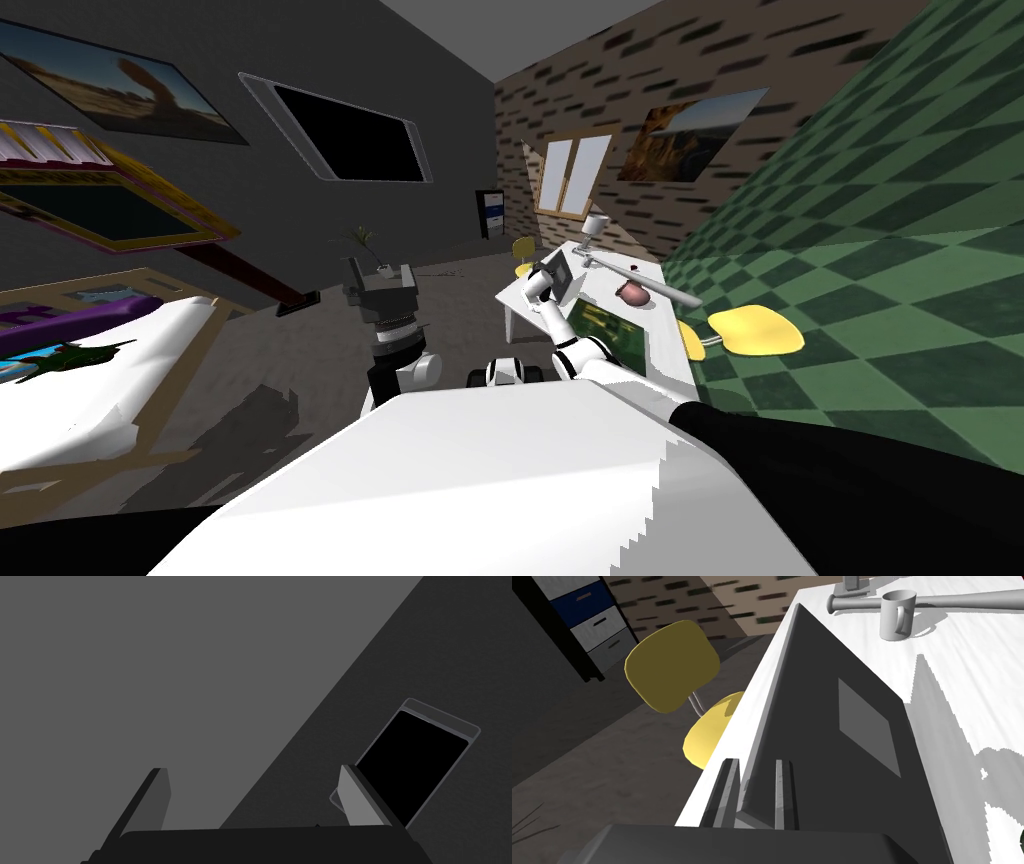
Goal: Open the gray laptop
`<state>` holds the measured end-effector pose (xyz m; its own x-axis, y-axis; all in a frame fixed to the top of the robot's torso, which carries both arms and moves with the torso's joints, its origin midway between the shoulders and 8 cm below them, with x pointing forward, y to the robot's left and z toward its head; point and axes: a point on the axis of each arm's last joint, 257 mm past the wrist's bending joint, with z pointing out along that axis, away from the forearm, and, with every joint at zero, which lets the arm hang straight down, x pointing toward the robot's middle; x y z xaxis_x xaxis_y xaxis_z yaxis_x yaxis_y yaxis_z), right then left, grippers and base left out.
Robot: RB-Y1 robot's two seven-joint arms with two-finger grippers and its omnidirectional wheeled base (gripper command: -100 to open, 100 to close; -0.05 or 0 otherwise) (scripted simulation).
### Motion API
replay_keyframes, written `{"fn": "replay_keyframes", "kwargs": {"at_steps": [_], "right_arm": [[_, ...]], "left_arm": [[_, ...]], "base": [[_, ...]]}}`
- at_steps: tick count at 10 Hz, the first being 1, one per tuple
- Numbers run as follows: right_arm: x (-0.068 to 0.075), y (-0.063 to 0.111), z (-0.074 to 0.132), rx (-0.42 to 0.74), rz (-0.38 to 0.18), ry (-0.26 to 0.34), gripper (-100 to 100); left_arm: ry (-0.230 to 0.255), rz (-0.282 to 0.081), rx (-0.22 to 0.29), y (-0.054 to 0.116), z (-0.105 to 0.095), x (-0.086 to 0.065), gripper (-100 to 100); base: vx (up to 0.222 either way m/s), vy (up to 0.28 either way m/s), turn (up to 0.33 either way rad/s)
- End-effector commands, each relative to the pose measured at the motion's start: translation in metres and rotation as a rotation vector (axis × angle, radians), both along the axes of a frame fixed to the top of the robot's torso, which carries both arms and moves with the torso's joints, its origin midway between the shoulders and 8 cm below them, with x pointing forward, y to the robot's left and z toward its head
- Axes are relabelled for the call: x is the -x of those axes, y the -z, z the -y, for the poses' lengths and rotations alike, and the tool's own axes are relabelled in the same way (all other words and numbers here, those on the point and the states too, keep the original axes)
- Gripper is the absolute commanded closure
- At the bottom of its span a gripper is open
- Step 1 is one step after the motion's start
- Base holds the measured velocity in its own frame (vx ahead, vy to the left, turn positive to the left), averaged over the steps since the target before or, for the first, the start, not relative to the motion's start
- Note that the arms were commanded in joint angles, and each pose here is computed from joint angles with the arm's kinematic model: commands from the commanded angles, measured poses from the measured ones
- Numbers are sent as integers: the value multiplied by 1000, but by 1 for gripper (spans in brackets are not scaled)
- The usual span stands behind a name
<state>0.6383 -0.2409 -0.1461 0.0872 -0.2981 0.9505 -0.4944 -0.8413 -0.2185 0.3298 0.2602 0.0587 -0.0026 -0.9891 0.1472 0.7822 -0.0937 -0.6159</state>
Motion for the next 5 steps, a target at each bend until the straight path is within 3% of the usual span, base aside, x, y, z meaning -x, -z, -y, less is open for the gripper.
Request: {"fn": "replay_keyframes", "kwargs": {"at_steps": [1,2,3,5], "right_arm": [[2,6,2,25,-29,4,100],[6,23,9,92,-93,15,100],[6,23,9,92,-93,15,100],[11,39,17,153,-153,25,100]], "left_arm": [[0,0,0,0,0,0,0],[0,0,0,0,0,0,0],[0,0,0,0,0,0,0],[0,0,0,0,0,0,0]], "base": [[20,28,12],[51,56,57],[57,58,22],[47,48,21]]}}
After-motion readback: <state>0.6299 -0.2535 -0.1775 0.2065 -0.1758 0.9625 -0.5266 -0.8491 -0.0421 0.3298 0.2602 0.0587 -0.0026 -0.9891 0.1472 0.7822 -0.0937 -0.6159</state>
